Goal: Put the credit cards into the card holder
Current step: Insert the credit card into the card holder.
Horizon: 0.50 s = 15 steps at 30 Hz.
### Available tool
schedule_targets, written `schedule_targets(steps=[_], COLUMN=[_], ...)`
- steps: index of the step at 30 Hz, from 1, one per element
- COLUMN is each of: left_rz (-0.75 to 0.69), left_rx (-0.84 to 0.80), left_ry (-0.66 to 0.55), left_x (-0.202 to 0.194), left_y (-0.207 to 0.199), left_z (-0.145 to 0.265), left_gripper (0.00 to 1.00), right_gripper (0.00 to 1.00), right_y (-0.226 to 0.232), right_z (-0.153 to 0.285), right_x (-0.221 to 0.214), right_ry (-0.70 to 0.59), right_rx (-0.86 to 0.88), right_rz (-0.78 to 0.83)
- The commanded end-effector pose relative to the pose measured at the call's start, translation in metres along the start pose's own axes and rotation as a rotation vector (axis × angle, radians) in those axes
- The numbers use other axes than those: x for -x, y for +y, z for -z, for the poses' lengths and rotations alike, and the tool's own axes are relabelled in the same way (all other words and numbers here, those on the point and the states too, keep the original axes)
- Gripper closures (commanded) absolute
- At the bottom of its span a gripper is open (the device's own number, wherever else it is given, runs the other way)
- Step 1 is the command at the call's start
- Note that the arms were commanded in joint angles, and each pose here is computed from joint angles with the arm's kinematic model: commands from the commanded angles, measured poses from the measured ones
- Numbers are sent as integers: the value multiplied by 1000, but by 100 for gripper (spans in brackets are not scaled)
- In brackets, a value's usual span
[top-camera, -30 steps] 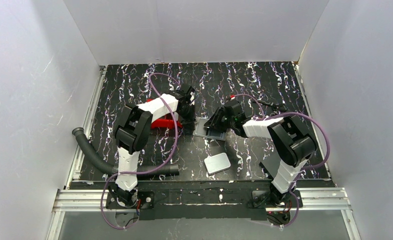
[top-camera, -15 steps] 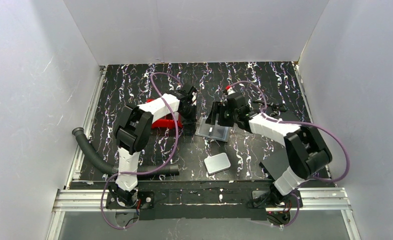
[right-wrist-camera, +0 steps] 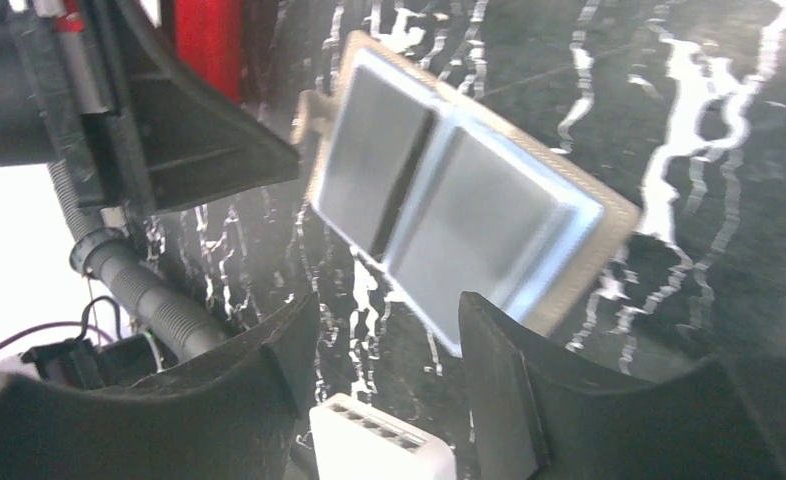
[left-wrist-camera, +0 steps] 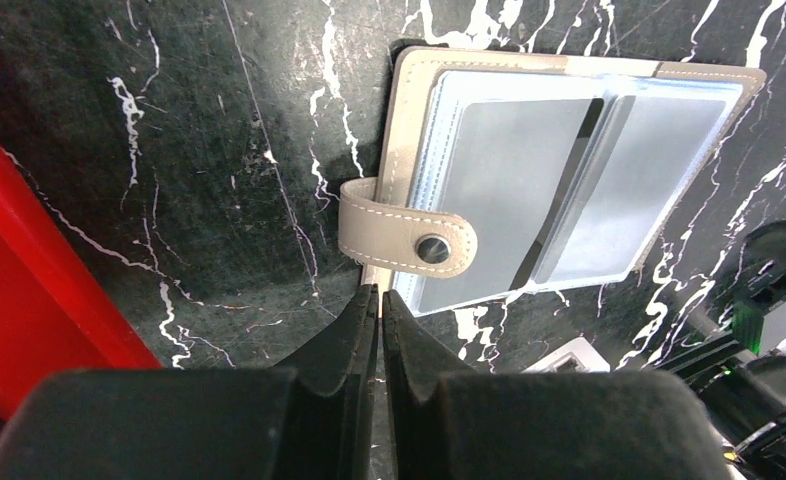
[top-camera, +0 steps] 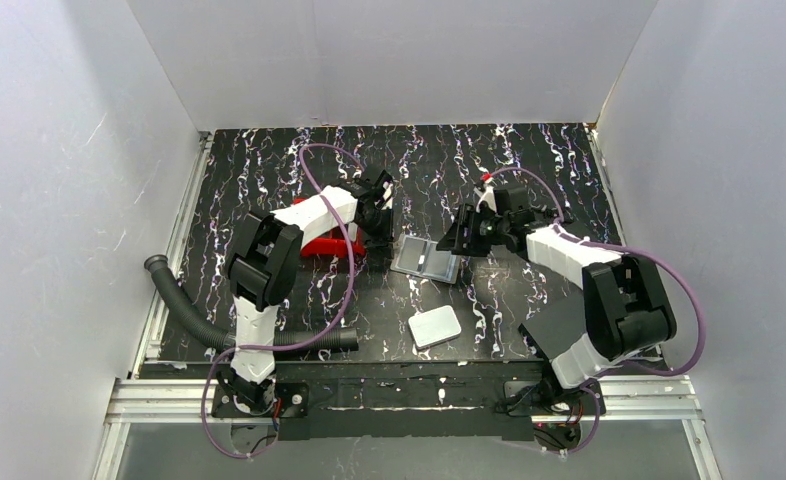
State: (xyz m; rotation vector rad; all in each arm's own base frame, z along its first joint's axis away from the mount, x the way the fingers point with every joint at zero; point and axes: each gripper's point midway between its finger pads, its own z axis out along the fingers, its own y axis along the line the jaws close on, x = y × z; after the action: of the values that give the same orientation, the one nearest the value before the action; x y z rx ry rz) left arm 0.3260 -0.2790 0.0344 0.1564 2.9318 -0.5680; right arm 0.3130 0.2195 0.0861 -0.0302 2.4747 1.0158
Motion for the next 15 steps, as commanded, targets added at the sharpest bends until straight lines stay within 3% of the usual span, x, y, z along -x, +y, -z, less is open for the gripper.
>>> schedule_targets(steps=[1, 6, 15], left_rz=[-2, 14, 25], left_rx=[-53, -55, -65], left_ry=[-22, -9, 17], left_x=[3, -3, -12], left_y=[-15, -12, -13], left_z=[14, 8, -2], left_gripper=[95, 95, 95], right_gripper=[39, 39, 38], right_y=[34, 30, 34], right_z=[-11, -40, -63], right_x=[-2, -23, -32], right_ry=[11, 94, 131], right_rx=[121, 130, 161], right_rz=[43, -6, -10])
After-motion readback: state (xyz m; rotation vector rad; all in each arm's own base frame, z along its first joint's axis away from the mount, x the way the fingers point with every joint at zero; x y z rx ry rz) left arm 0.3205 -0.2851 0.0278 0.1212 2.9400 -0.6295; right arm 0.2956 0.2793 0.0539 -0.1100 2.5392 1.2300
